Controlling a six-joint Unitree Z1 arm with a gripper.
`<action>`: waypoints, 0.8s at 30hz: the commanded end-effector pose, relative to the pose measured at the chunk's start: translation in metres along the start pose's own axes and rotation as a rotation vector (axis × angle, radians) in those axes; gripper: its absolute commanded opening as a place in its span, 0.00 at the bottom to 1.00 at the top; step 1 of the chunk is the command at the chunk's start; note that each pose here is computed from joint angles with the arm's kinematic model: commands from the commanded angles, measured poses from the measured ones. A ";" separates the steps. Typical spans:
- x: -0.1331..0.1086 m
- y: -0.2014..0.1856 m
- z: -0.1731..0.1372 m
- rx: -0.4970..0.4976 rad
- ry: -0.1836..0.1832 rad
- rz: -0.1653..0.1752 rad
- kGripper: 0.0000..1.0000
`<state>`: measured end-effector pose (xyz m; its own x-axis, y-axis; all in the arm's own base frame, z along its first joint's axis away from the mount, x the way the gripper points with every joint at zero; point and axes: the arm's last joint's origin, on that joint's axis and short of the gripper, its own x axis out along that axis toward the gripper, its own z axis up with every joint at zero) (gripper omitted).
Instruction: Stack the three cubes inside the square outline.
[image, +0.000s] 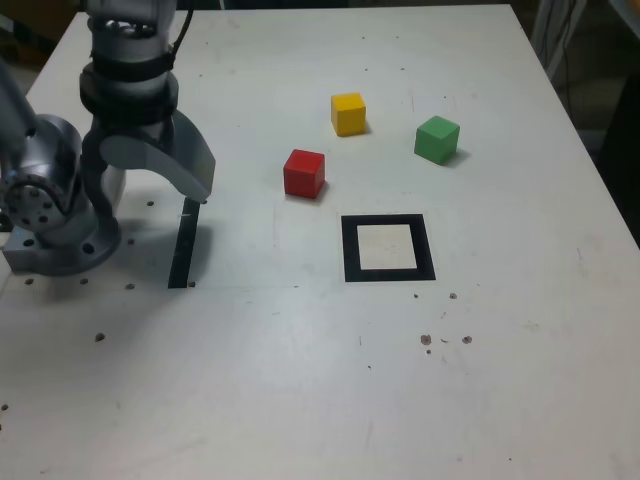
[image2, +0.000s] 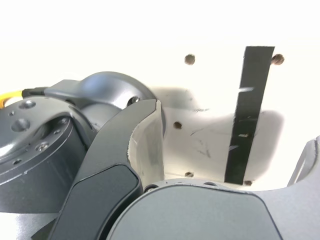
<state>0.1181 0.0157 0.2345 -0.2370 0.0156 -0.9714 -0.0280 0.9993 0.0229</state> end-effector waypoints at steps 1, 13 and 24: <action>0.002 0.000 -0.001 -0.002 0.010 -0.008 0.99; -0.019 0.005 0.025 0.037 -0.047 0.039 0.99; -0.051 0.030 0.084 0.115 -0.024 0.098 0.95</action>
<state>0.2042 0.0437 0.2656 -0.1942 0.1070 -0.9751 0.1042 0.9907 0.0879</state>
